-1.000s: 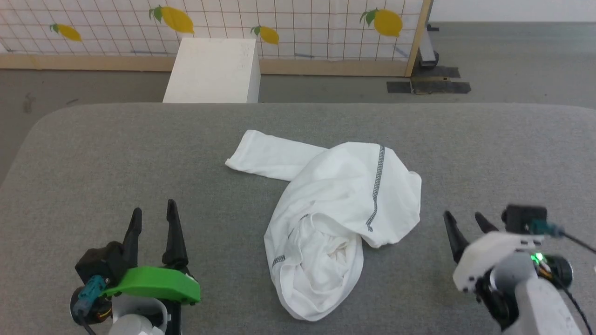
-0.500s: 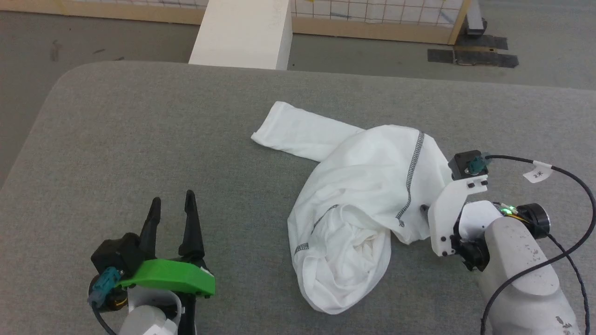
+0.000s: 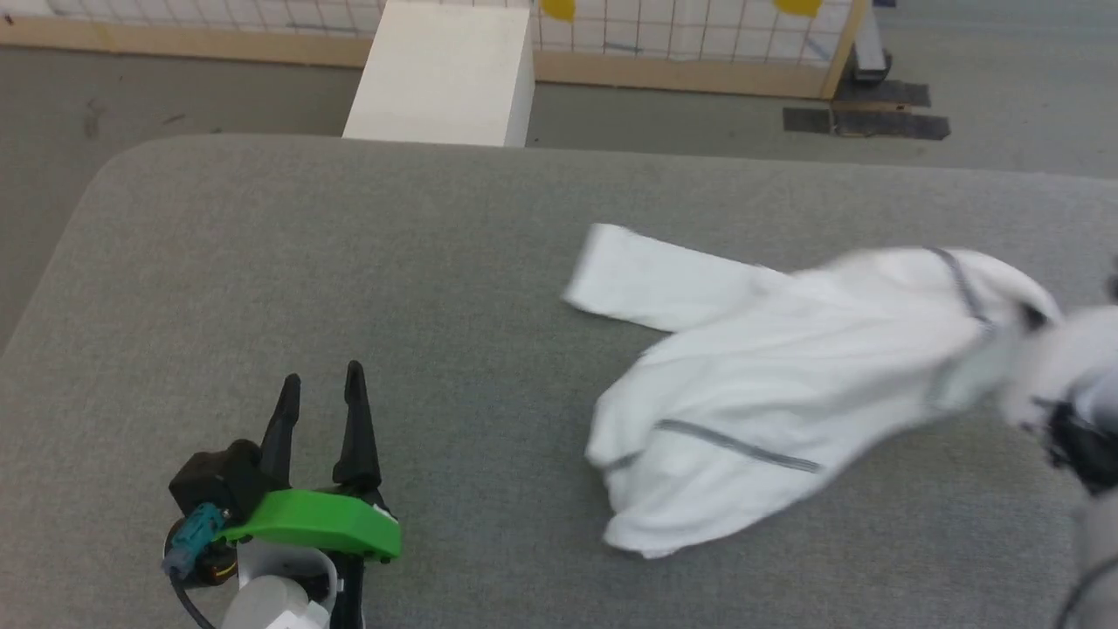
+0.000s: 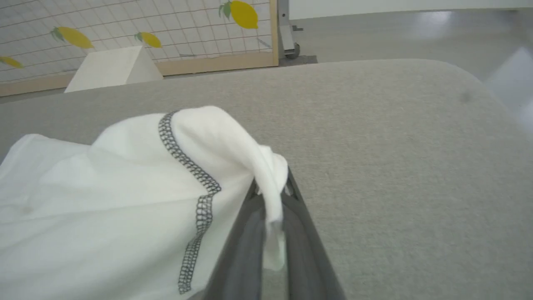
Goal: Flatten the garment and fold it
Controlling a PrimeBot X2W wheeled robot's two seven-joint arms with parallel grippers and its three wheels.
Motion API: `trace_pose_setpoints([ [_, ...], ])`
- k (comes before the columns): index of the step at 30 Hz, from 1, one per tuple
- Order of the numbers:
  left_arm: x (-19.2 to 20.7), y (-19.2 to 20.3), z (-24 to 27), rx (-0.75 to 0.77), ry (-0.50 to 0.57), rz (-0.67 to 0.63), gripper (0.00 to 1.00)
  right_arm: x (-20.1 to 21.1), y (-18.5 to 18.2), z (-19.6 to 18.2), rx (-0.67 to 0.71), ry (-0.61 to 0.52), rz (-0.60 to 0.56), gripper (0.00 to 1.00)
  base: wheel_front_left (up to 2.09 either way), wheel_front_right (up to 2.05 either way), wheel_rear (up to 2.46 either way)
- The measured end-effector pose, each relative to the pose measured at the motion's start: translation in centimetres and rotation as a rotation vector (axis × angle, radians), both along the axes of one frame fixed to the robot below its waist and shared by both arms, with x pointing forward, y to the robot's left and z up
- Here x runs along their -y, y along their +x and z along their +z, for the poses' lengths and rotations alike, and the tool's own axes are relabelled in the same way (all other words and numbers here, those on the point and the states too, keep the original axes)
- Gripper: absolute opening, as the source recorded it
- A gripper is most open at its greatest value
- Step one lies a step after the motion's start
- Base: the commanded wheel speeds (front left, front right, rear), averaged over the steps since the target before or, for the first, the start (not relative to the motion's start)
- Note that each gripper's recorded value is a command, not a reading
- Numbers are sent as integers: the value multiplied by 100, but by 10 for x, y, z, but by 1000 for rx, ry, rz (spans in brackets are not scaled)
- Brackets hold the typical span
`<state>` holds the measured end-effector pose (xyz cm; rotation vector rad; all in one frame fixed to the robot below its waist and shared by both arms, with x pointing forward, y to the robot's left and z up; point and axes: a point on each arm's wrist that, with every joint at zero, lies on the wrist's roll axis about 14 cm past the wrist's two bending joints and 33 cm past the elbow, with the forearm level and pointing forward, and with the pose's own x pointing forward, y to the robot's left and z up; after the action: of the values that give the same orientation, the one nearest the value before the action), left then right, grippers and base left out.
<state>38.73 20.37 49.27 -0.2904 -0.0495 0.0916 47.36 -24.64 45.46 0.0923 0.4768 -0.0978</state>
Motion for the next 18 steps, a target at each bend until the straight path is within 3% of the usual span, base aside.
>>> trace_pose_setpoints([
  [4, 10, 2, 3, 11, -4, -31, 100, 71, -57, -18, -70, -20, -206, 0, 0, 0, 0],
  [7, 16, 3, 1, 6, -10, -51, 100, 81, -101, -49, -187, 15, -285, 4, 0, 0, 0],
  [8, 18, 4, 0, 1, -11, -56, 100, 78, -109, -56, -205, 34, -294, 45, 0, 0, 0],
  [9, 21, 4, -1, -2, -13, -64, 100, 76, -111, -56, -198, 40, -296, 100, 0, 0, 0],
  [18, 53, 8, 2, -17, -133, -169, 100, 96, -94, 37, 334, 99, -391, 100, 0, 0, 0],
])
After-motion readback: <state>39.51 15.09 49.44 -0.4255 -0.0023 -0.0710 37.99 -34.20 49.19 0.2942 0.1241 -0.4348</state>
